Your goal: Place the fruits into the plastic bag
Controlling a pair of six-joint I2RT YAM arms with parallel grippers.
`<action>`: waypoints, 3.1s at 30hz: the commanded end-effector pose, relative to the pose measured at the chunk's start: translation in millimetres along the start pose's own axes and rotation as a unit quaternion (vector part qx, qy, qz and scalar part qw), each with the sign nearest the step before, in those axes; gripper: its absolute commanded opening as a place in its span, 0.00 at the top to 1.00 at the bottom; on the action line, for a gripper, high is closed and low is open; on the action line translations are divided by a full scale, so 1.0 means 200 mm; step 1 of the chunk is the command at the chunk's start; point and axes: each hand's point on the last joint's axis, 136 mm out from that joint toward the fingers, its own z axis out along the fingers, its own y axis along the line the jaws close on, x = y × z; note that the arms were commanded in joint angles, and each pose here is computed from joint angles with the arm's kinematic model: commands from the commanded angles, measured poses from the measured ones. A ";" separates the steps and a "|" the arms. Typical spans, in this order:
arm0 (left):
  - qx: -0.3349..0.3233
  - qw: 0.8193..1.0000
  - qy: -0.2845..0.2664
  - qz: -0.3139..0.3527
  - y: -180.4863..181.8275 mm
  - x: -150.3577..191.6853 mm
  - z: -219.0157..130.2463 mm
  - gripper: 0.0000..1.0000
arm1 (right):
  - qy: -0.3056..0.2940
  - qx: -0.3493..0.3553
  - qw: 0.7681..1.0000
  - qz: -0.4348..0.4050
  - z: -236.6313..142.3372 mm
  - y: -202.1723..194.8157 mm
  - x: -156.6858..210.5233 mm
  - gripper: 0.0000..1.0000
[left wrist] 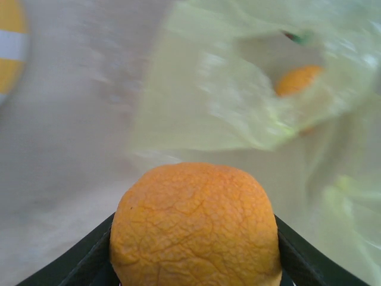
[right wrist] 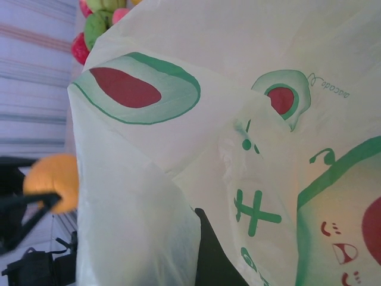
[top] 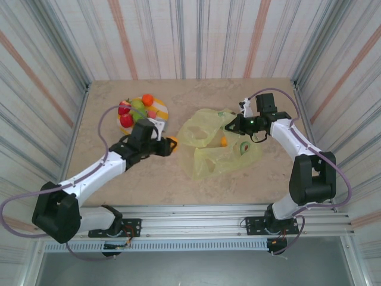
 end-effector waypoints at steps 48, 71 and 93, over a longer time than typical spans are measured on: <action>0.030 0.996 -0.080 -0.030 -0.39 -0.34 1.00 0.37 | 0.051 -0.088 0.995 0.004 0.12 0.18 0.04 1.00; 0.071 0.994 -0.081 0.007 -0.47 -0.32 0.80 0.17 | 0.041 -0.060 0.997 0.011 0.07 0.07 0.04 1.00; 0.117 0.987 -0.065 0.089 -0.39 -0.19 0.17 0.18 | 0.059 0.003 0.997 -0.053 0.04 0.04 0.04 1.00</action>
